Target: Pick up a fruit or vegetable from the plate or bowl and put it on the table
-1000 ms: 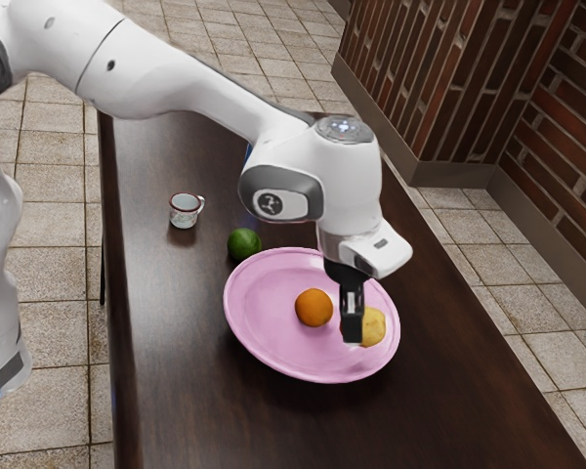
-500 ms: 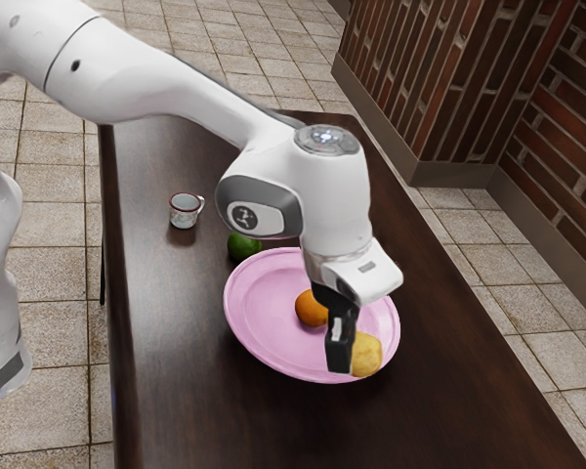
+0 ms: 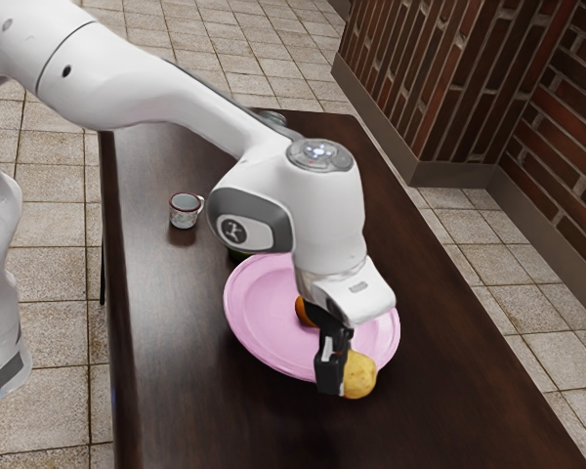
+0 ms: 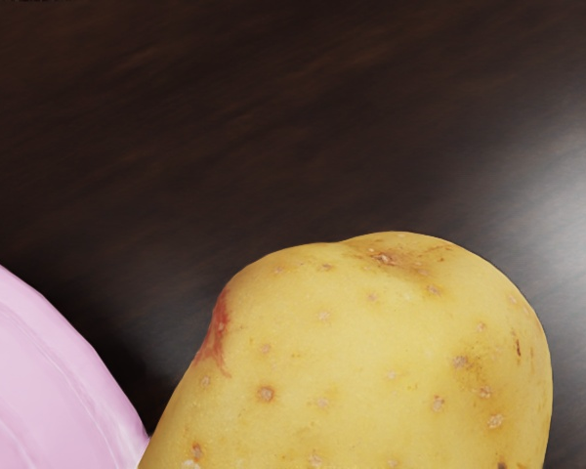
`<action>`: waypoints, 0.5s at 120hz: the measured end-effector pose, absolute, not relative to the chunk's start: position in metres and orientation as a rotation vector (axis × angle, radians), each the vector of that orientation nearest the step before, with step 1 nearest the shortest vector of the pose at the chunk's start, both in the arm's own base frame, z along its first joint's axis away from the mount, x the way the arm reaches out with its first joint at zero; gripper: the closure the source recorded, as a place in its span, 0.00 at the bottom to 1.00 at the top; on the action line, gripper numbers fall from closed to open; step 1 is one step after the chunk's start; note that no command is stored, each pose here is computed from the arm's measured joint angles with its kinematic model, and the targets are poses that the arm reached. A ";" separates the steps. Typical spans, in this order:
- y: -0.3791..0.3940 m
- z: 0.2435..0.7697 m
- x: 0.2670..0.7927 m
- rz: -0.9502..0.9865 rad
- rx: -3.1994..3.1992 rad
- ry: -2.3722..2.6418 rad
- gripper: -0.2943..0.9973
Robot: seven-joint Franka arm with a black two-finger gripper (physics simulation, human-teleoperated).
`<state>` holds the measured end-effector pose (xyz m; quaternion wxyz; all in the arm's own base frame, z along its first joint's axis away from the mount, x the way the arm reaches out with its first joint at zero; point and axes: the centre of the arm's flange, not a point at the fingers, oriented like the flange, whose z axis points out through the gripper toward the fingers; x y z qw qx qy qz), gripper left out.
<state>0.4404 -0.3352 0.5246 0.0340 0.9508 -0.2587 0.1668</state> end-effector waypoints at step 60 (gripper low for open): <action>-0.340 0.526 0.437 0.513 2.900 -0.849 0.24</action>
